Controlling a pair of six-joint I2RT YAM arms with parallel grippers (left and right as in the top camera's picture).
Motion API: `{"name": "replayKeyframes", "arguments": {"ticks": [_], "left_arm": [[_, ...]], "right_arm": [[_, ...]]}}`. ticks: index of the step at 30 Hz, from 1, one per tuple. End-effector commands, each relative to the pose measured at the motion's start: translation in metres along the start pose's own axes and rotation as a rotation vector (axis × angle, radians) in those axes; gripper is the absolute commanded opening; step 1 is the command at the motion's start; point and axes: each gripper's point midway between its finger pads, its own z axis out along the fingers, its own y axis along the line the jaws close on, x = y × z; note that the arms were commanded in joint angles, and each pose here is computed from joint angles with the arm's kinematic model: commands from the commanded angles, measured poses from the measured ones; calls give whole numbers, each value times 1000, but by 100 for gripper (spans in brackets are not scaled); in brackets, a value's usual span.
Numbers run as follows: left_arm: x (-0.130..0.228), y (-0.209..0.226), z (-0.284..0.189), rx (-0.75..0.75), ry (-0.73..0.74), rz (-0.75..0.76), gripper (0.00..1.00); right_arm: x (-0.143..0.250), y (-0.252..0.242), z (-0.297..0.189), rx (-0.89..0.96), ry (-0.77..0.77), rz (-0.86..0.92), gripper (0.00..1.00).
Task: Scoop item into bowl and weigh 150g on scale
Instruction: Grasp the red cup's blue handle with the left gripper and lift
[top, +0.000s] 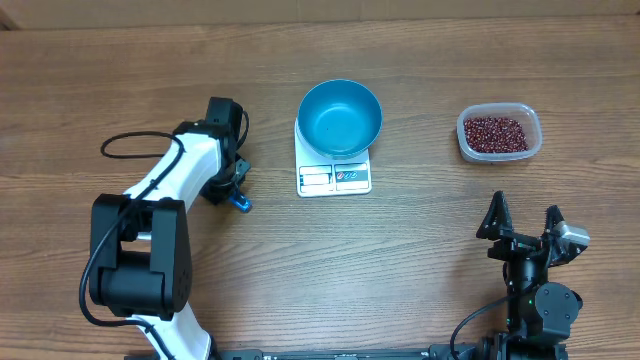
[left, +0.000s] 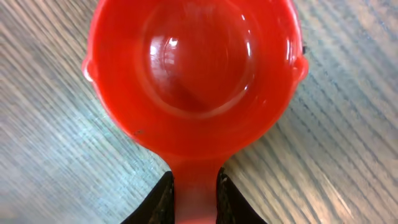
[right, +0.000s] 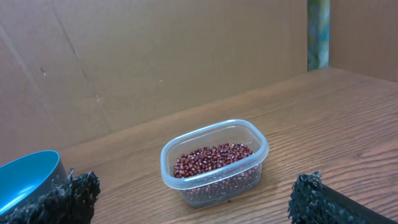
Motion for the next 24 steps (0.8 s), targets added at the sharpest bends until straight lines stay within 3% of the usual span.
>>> {"name": "replayKeyframes", "arguments": {"ticks": [1,6,14,24], "left_arm": [[-14,-14,-16,28,-24,22,16],[-20,-30,-42,72,-1,30,13],[-28,-84,-106,302,43,123,11],[-34,-95,-159,354,1,212,8]], "right_arm": [[2,-1,0,4,-4,-9,100],[2,-1,0,4,-4,-9,100],[2,-1,0,4,-4,-9,100],[2,-1,0,4,-4,-9,100]]}}
